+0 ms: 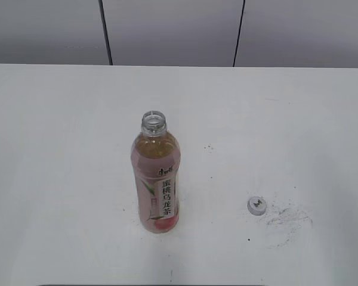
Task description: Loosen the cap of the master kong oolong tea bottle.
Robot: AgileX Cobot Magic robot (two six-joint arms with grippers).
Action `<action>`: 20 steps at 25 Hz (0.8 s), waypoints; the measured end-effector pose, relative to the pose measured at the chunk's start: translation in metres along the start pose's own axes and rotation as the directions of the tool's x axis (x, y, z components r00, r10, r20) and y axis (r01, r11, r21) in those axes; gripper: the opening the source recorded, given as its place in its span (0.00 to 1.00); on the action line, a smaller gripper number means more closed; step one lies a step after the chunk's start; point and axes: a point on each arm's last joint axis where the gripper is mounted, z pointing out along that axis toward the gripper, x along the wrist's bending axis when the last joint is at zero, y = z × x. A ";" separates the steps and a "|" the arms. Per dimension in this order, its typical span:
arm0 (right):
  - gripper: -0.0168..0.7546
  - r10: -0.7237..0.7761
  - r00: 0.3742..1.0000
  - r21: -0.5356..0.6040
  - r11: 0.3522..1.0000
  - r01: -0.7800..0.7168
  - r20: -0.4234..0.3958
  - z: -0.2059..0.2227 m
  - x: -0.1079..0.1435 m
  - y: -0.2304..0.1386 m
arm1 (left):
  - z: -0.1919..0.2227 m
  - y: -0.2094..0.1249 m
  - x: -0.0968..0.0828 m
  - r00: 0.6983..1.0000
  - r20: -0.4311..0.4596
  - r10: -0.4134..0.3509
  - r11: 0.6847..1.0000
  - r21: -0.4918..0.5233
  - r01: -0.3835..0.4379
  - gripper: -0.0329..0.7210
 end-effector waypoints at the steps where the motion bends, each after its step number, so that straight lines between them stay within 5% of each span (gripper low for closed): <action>1: 0.74 0.000 1.000 -0.021 1.000 0.000 0.005 -0.001 0.001 -0.012 | 0.002 -0.003 0.000 1.000 0.000 0.002 1.000 0.003 -0.002 0.76; 11: 0.74 0.019 0.995 -0.252 0.968 0.005 0.094 0.000 0.002 -0.060 | 0.017 0.002 0.001 0.998 -0.011 0.069 0.991 -0.115 -0.069 0.76; 20: 0.74 0.020 0.995 -0.268 0.963 0.008 0.101 0.002 0.001 -0.059 | 0.017 0.003 0.001 0.997 -0.014 0.075 0.990 -0.123 -0.076 0.76</action>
